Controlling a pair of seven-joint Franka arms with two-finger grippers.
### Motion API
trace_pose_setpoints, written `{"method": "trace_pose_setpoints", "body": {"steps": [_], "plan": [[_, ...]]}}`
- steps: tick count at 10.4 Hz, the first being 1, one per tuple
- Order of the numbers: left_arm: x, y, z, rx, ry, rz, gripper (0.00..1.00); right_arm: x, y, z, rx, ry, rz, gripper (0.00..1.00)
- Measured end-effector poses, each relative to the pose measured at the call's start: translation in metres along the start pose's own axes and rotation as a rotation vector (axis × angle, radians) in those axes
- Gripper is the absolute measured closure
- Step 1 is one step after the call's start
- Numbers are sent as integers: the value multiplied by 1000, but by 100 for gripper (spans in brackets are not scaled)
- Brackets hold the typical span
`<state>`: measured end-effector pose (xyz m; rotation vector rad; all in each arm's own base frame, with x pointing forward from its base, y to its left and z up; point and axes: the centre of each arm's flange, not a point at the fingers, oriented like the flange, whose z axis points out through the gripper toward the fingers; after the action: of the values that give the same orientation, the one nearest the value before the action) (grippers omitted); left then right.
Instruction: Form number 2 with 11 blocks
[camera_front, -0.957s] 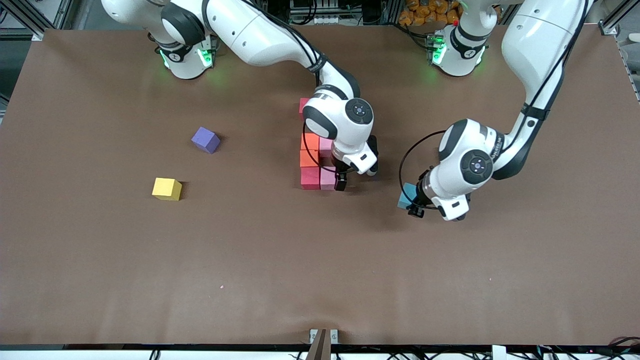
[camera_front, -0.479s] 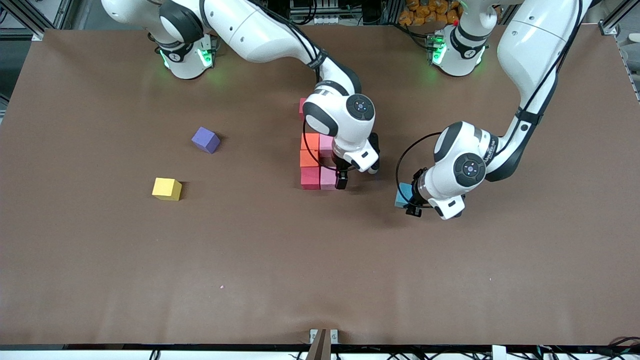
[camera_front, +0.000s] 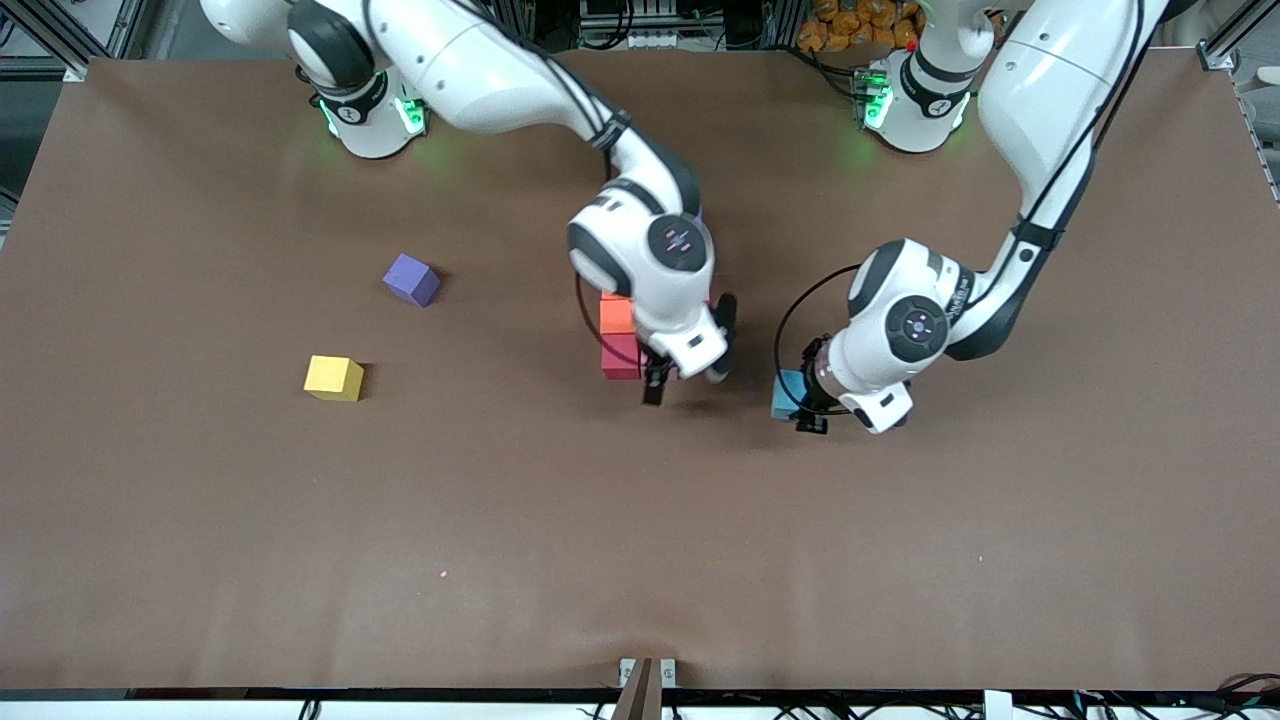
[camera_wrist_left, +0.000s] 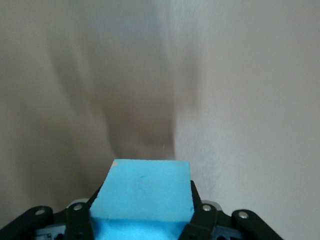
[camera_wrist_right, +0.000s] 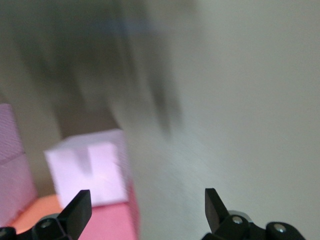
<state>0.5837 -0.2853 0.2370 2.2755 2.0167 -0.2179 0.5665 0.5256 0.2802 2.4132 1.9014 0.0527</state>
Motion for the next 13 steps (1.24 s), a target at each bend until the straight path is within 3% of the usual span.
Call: {"method": "trace_pose_setpoints", "body": {"steps": [6,10,13], "plan": [[-58,-25,33,-39,-45,-93,39,-133,156,-36,2,45,288,0],[-87,-39,54,-49,-73,-120,39,-285,258,-41,5,23,525,0],[-88,-50,69,-22,-63,-121,39,-383,296,-34,32,12,668,0]]}}
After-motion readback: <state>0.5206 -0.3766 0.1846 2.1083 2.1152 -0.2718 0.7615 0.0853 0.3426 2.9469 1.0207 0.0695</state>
